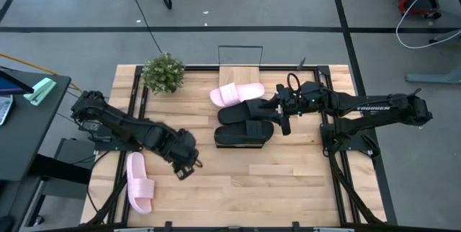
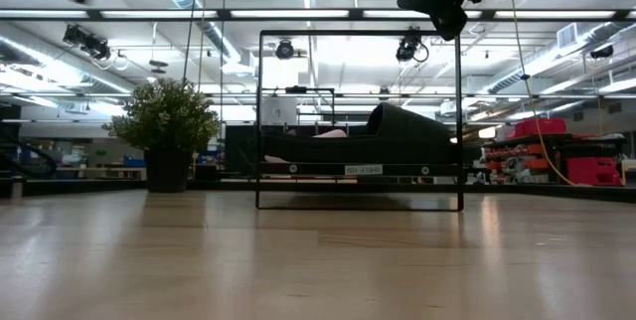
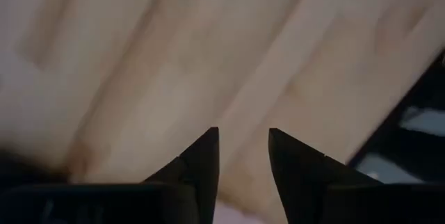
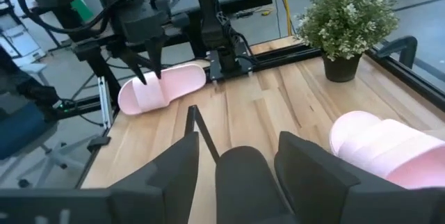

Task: Pick and place slides into the shelf
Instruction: Put the pink slipper on the shelf

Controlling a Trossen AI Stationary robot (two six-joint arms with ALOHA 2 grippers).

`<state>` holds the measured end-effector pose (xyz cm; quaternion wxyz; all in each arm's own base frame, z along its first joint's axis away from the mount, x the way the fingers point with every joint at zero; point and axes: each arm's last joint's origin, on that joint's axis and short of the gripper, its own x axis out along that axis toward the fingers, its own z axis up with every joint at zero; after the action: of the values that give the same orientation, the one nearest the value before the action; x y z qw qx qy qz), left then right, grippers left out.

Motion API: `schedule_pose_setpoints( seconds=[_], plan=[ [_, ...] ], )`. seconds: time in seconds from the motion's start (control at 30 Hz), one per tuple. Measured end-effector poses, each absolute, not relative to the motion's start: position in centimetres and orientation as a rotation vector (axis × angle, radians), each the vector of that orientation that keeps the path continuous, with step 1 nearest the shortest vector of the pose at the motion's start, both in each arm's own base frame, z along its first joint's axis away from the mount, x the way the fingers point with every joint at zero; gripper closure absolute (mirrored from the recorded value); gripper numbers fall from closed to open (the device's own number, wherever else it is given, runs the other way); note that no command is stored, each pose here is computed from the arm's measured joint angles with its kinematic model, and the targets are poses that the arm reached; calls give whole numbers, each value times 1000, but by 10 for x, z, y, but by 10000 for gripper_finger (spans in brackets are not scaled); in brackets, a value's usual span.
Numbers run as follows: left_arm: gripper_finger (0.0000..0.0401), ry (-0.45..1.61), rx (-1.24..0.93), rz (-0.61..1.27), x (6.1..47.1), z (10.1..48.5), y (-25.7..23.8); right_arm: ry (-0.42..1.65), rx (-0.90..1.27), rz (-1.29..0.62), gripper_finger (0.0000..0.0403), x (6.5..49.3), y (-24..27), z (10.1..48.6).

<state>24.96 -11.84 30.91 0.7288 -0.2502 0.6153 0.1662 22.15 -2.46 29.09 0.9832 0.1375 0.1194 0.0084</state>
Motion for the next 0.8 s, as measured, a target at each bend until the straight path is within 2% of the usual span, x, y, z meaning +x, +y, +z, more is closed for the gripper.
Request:
schedule_pose_setpoints(
  seconds=[0.17, 0.3, 0.57, 0.8],
  plan=[
    [249, 1487, -575, 374, 229, 307, -140, 244, 288, 45, 199, 222, -22, 291],
    [247, 1620, -573, 365, 214, 288, -153, 250, 323, 78, 199, 223, -11, 291],
    [277, 1834, -533, 264, 185, 227, -142, 247, 420, 61, 199, 223, 23, 291],
    [300, 1876, -712, 197, 166, 196, -113, 233, 568, 56, 199, 231, 58, 286]
  ],
)
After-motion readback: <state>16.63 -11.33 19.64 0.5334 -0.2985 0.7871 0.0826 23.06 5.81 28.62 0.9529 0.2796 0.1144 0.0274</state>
